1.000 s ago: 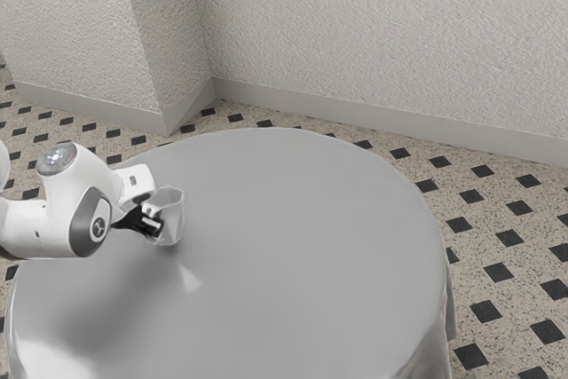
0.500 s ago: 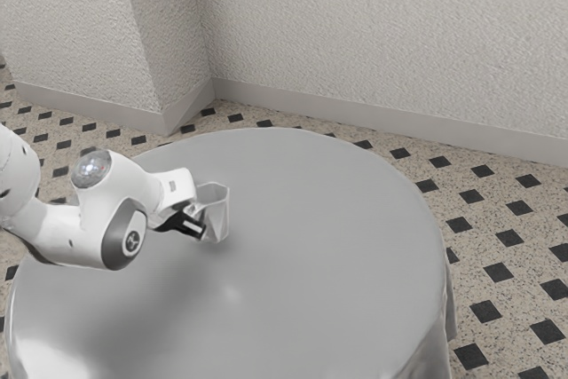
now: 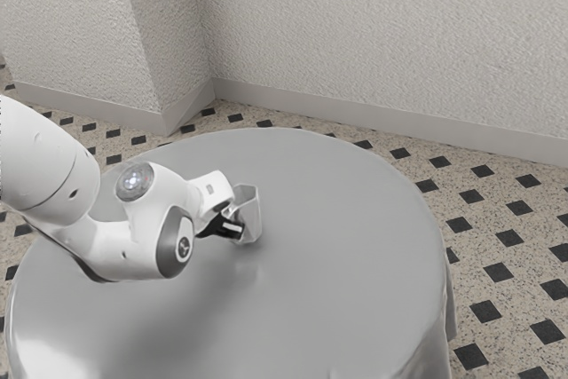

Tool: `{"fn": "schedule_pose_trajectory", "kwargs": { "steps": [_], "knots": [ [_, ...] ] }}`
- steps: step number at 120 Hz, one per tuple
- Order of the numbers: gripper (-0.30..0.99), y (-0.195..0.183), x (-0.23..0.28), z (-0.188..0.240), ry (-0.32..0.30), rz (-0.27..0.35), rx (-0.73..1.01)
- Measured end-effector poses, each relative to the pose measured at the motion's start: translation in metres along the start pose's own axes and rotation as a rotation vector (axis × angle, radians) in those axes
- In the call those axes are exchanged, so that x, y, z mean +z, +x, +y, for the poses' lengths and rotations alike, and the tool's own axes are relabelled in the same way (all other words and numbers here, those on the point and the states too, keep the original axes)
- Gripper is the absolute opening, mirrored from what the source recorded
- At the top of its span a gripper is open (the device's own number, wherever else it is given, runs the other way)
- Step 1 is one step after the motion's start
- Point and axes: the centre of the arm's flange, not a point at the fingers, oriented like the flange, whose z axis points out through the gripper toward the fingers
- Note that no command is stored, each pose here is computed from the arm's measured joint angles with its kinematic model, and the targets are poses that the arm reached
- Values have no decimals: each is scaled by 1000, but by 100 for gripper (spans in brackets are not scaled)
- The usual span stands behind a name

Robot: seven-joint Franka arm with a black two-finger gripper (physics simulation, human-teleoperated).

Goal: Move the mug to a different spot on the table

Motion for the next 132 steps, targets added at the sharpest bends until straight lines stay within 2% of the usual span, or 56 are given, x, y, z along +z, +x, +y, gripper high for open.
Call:
{"fn": "schedule_pose_trajectory", "kwargs": {
  "steps": [77, 99, 117, 132],
  "knots": [
    [3, -4, 12, -12, 28, -1, 4],
    [6, -8, 16, -13, 31, -10, 8],
    [16, -8, 16, -13, 31, -13, 7],
    [33, -10, 16, -12, 31, -17, 7]
  ]
}}
